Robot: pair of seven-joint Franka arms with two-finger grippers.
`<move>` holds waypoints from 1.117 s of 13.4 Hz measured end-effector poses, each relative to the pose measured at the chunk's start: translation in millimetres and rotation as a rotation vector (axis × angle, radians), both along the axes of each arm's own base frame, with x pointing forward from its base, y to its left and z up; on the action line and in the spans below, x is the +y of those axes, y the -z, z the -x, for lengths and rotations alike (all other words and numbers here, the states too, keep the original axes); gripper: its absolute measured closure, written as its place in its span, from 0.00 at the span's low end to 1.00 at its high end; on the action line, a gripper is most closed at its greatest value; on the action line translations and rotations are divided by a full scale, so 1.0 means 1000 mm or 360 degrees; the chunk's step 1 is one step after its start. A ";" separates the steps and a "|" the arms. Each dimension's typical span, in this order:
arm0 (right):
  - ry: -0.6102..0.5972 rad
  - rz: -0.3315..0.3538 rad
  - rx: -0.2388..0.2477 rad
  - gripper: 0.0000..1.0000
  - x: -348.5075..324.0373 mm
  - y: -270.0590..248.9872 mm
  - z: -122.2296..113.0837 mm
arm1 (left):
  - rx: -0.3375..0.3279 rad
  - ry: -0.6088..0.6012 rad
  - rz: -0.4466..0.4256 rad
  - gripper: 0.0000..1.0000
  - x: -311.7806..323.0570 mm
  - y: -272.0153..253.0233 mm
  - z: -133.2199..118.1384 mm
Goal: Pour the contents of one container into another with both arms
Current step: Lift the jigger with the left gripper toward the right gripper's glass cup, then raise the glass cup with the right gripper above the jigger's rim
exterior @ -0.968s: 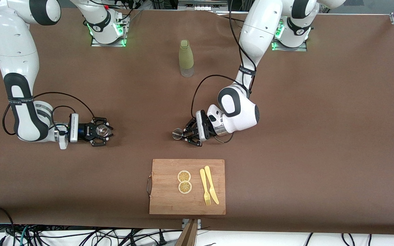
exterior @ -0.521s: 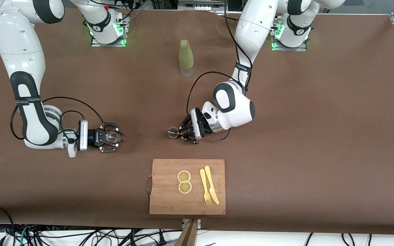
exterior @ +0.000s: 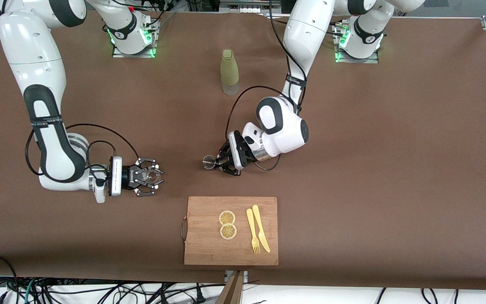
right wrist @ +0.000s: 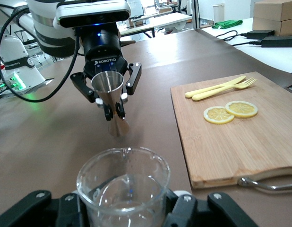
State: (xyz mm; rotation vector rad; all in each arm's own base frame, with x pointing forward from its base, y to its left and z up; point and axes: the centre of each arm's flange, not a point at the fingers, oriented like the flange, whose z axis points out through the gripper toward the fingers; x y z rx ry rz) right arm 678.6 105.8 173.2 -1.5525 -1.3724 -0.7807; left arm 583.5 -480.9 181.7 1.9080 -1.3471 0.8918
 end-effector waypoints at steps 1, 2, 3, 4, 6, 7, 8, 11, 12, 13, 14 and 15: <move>0.0005 0.0001 0.0020 0.70 0.007 -0.002 0.000 | 0.0000 -0.0010 -0.0005 0.79 -0.005 0.000 0.001; 0.0012 0.0006 0.0037 0.70 0.013 -0.004 -0.002 | -0.0001 -0.0012 -0.0011 0.79 -0.008 0.002 0.001; 0.0021 0.0016 0.0047 0.70 0.019 -0.006 -0.003 | 0.0001 -0.0016 -0.0018 0.79 -0.010 0.005 0.001; 0.0030 0.0029 0.0057 0.70 0.024 -0.008 -0.004 | 0.0003 -0.0023 -0.0025 0.79 -0.009 0.011 0.001; 0.0043 0.0053 0.0077 0.70 0.035 -0.009 -0.005 | -0.0001 -0.0047 -0.0048 0.79 -0.007 0.022 0.000; 0.0049 0.0069 0.0075 0.70 0.041 -0.009 -0.005 | -0.0004 -0.0053 -0.0062 0.79 -0.006 0.027 0.000; 0.0058 0.0089 0.0068 0.70 0.046 -0.008 -0.005 | -0.0004 -0.0054 -0.0069 0.79 -0.006 0.031 0.000; 0.0099 0.0151 0.0089 0.70 0.068 -0.008 -0.005 | -0.0011 -0.0054 -0.0056 0.79 -0.010 0.026 -0.001; 0.0107 0.0172 0.0087 0.70 0.077 -0.007 -0.004 | -0.0007 -0.0059 -0.0046 0.79 -0.012 0.023 -0.001; 0.0113 0.0194 0.0080 0.70 0.087 -0.007 -0.003 | -0.0001 -0.0064 -0.0039 0.79 -0.014 0.021 -0.002; 0.0113 0.0212 0.0069 0.70 0.095 -0.007 -0.002 | 0.0006 -0.0070 -0.0034 0.79 -0.015 0.019 -0.002; 0.0106 0.0228 0.0058 0.70 0.103 -0.007 0.000 | 0.0014 -0.0076 -0.0030 0.79 -0.015 0.019 -0.002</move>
